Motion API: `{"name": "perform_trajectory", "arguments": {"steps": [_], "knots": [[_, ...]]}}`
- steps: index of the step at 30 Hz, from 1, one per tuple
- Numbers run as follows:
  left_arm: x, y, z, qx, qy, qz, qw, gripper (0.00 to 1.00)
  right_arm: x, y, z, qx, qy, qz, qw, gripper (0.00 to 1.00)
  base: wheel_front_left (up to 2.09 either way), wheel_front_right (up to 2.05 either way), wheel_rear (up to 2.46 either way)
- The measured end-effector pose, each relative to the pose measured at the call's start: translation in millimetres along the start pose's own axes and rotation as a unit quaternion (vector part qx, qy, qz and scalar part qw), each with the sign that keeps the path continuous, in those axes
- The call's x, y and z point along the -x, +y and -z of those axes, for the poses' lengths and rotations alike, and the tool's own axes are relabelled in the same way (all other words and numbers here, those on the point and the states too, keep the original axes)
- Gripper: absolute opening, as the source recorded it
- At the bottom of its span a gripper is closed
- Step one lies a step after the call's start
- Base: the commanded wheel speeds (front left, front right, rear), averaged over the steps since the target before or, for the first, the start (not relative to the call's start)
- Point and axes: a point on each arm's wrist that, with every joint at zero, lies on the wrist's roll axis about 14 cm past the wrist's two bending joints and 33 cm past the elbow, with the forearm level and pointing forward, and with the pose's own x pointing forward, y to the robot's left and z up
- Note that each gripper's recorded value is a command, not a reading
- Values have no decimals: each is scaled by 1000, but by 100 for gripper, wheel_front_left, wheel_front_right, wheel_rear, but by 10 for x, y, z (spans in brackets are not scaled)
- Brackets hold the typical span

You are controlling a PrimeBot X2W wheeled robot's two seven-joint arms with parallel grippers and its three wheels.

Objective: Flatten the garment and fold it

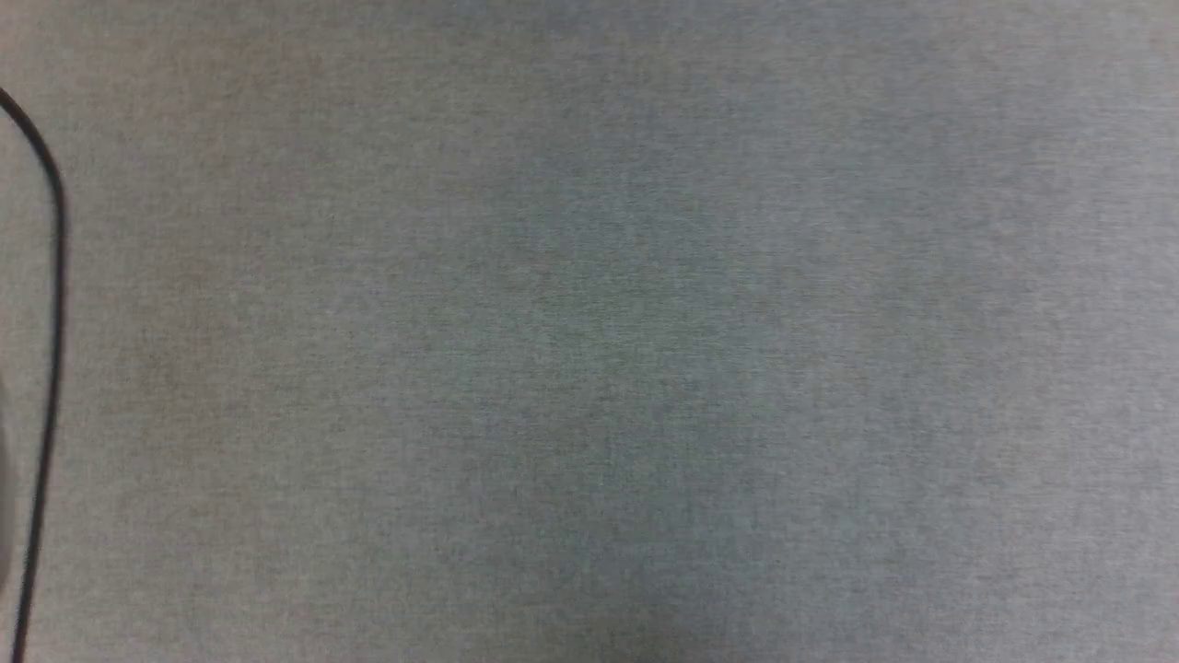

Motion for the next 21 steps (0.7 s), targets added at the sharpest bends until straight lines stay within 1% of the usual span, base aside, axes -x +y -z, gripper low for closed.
{"name": "perform_trajectory", "arguments": {"steps": [3,5,6,7,8,10,14,17,21], "knots": [[165,-1,317,8,30,14,999,0,66,-82,373,-16,34,-1,999,0,0,0,0],[325,-47,505,19,47,29,998,0,177,-139,615,-30,57,-1,998,0,0,0,0],[408,-80,597,14,60,39,997,0,239,-171,700,-33,65,1,997,0,0,0,0],[506,-99,677,23,69,42,996,0,324,-214,786,-43,74,3,996,0,0,0,0],[740,-139,834,31,89,49,994,0,526,-292,932,-58,88,6,994,0,0,0,0],[1008,-192,987,38,113,56,991,0,762,-387,1064,-64,104,14,992,0,0,0,0],[1707,-246,1268,85,169,43,981,0,1412,-641,1377,-75,156,45,984,0,0,0,0],[2295,-318,1413,105,217,36,970,0,1955,-804,1528,-83,192,72,975,0,0,0,0],[3082,-422,1502,142,284,14,948,0,2648,-972,1589,-87,229,109,963,0,0,0,0]]}}
